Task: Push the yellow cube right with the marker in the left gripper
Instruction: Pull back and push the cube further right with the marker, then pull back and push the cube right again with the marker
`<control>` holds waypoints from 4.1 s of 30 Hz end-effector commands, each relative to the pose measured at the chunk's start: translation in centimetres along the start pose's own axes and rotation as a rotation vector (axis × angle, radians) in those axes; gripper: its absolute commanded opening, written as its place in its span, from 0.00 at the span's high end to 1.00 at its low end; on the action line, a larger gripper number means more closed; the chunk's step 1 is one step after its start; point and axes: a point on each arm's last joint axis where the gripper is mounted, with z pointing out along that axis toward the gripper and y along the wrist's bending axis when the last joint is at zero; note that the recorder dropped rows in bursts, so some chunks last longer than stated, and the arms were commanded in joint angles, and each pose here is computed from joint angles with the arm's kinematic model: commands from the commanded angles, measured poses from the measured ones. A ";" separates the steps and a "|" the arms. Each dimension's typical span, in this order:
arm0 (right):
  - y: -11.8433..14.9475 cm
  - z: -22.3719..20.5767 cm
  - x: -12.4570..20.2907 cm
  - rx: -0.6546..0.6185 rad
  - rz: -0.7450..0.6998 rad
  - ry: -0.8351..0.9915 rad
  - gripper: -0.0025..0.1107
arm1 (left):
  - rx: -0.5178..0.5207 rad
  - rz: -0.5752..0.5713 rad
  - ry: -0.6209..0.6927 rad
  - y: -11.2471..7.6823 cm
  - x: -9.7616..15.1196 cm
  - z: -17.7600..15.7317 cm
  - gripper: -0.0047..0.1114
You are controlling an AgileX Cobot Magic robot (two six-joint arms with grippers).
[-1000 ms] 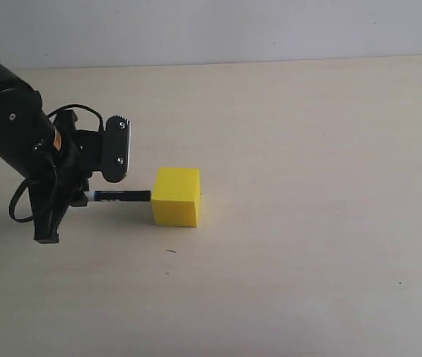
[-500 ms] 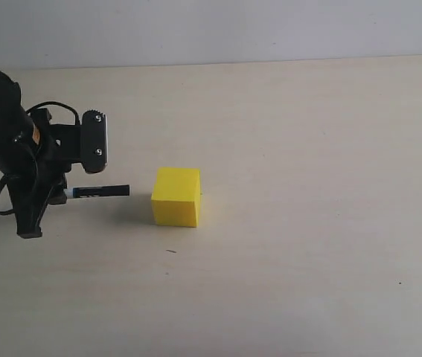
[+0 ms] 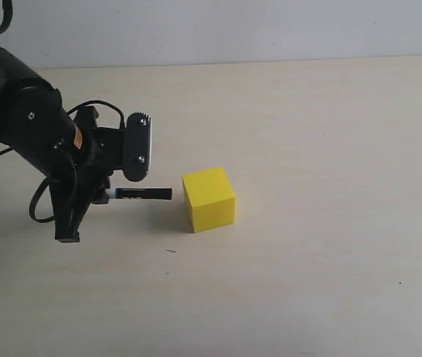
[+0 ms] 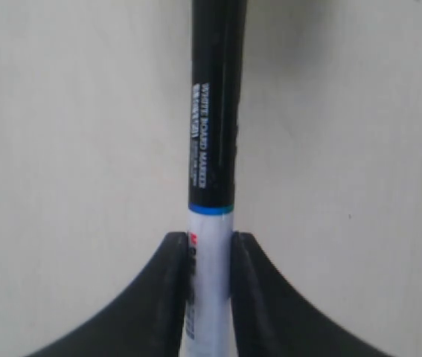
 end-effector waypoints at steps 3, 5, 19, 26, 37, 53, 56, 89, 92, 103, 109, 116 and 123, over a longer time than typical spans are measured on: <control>0.0 0.0 0.1 0.005 -0.003 -0.007 0.98 | 0.041 -0.084 0.049 0.4 1.6 0.0 0.96; 0.0 0.0 0.1 0.005 -0.003 -0.007 0.98 | 0.017 -0.085 0.025 0.5 1.3 0.0 0.96; 0.0 0.0 0.1 0.005 -0.003 -0.007 0.98 | -0.008 -0.140 -0.041 1.6 -1.4 0.4 0.96; 0.0 0.0 0.1 0.005 -0.003 -0.007 0.98 | 0.027 -0.156 -0.012 1.6 -0.6 0.4 0.96; 0.0 0.0 0.1 0.006 -0.003 -0.004 0.98 | 0.039 -0.019 -0.068 -0.7 -4.6 -0.2 0.96; 0.0 0.0 0.1 0.006 -0.003 -0.004 0.98 | 0.146 -0.180 0.099 0.9 1.0 0.3 0.96; 0.0 0.0 0.1 0.006 -0.003 -0.004 0.98 | 0.130 -0.180 0.086 1.1 0.9 0.4 0.96; 0.0 0.0 0.1 0.006 -0.003 -0.004 0.98 | 0.050 -0.037 -0.027 0.8 -3.2 3.6 0.96; 0.0 0.0 0.0 0.005 -0.003 -0.010 0.98 | 0.034 0.036 -0.080 0.3 -7.3 3.8 0.96; 0.0 0.0 0.0 0.005 -0.003 -0.010 0.98 | 0.052 0.008 -0.099 0.2 -8.6 3.6 0.96; 0.0 0.0 0.0 0.005 -0.003 -0.010 0.98 | 0.049 0.095 -0.130 -1.1 -12.4 2.7 0.96; 0.0 0.0 0.0 0.005 -0.003 -0.010 0.98 | 0.136 -0.023 -0.009 0.0 -9.4 3.1 0.96; 0.0 0.0 0.0 0.005 -0.003 -0.010 0.98 | 0.119 -0.032 -0.051 -0.1 -10.1 3.0 0.96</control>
